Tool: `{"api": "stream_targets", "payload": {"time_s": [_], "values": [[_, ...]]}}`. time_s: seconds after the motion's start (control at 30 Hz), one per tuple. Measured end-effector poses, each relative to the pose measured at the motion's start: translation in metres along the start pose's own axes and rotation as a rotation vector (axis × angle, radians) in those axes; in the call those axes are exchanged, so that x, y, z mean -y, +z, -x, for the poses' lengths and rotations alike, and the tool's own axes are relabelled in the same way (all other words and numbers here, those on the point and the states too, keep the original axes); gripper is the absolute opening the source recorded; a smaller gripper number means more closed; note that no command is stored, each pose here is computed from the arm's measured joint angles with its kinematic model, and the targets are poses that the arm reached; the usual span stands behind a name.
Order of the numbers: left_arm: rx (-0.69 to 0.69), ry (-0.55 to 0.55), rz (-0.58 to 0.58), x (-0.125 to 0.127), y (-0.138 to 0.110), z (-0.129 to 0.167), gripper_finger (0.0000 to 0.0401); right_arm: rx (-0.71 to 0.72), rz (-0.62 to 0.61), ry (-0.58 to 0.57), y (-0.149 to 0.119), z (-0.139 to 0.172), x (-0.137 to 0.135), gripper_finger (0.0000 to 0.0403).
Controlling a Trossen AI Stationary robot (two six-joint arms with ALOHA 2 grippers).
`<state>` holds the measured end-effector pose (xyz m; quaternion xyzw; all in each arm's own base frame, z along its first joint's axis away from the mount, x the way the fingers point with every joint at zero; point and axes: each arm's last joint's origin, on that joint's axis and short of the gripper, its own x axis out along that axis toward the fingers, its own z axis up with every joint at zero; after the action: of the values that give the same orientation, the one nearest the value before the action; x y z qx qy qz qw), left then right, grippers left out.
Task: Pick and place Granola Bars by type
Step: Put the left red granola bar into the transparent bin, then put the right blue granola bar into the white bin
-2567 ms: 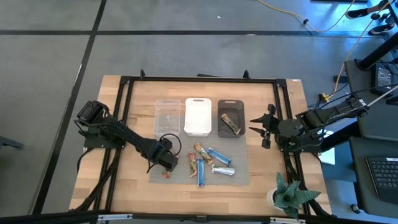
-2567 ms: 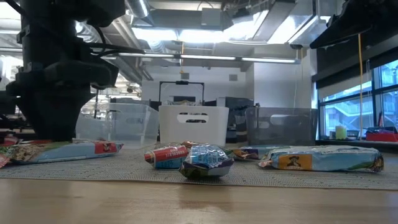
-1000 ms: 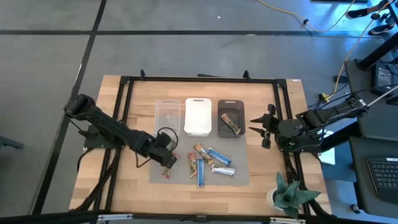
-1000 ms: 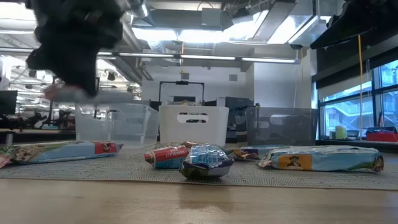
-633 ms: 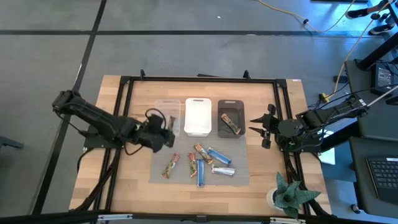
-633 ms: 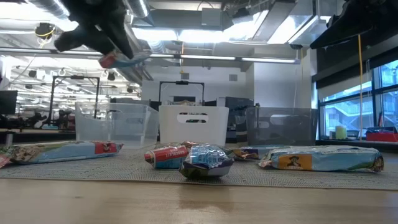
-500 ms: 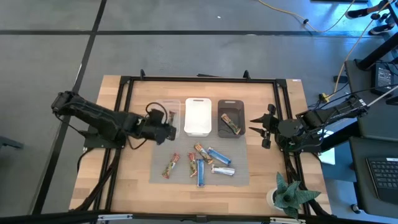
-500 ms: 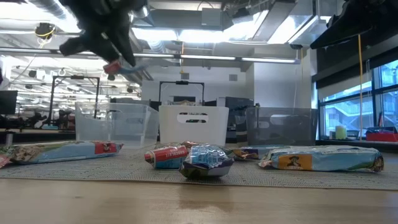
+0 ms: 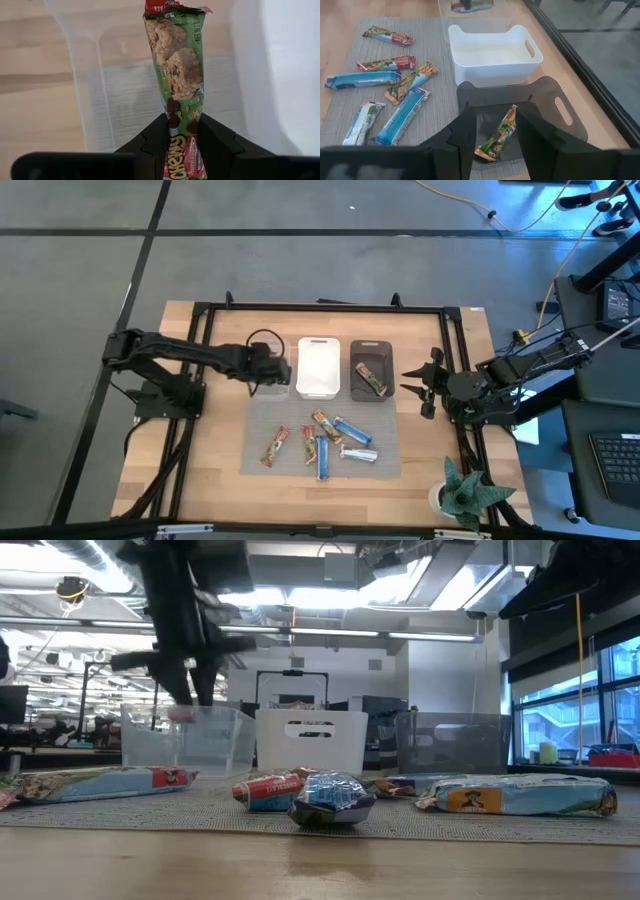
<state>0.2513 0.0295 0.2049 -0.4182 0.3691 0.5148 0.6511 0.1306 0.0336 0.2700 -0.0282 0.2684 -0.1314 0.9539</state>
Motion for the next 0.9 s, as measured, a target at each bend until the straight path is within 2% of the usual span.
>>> {"api": "stream_targets", "payload": {"time_s": [0.23, 0.37, 0.6, 0.8, 0.9], "values": [[-0.056, 0.103, -0.048, 0.002, 0.002, -0.029, 0.0090, 0.000, -0.039, 0.000, 0.000, 0.000, 0.000, 0.0139], [-0.097, 0.118, -0.095, 0.003, 0.002, -0.038, 0.0090, 0.000, -0.039, 0.000, 0.000, 0.000, 0.000, 0.0139], [-0.115, 0.122, -0.070, 0.002, 0.006, -0.040, 0.0097, -0.001, -0.036, 0.000, 0.000, 0.000, 0.000, 0.0139], [-0.113, 0.124, -0.076, 0.001, 0.008, -0.041, 0.0126, -0.001, -0.035, 0.000, 0.000, 0.000, 0.000, 0.0139], [-0.113, 0.118, -0.114, 0.002, 0.008, -0.041, 0.0141, -0.001, -0.035, 0.000, 0.000, 0.000, 0.000, 0.0139]]}}
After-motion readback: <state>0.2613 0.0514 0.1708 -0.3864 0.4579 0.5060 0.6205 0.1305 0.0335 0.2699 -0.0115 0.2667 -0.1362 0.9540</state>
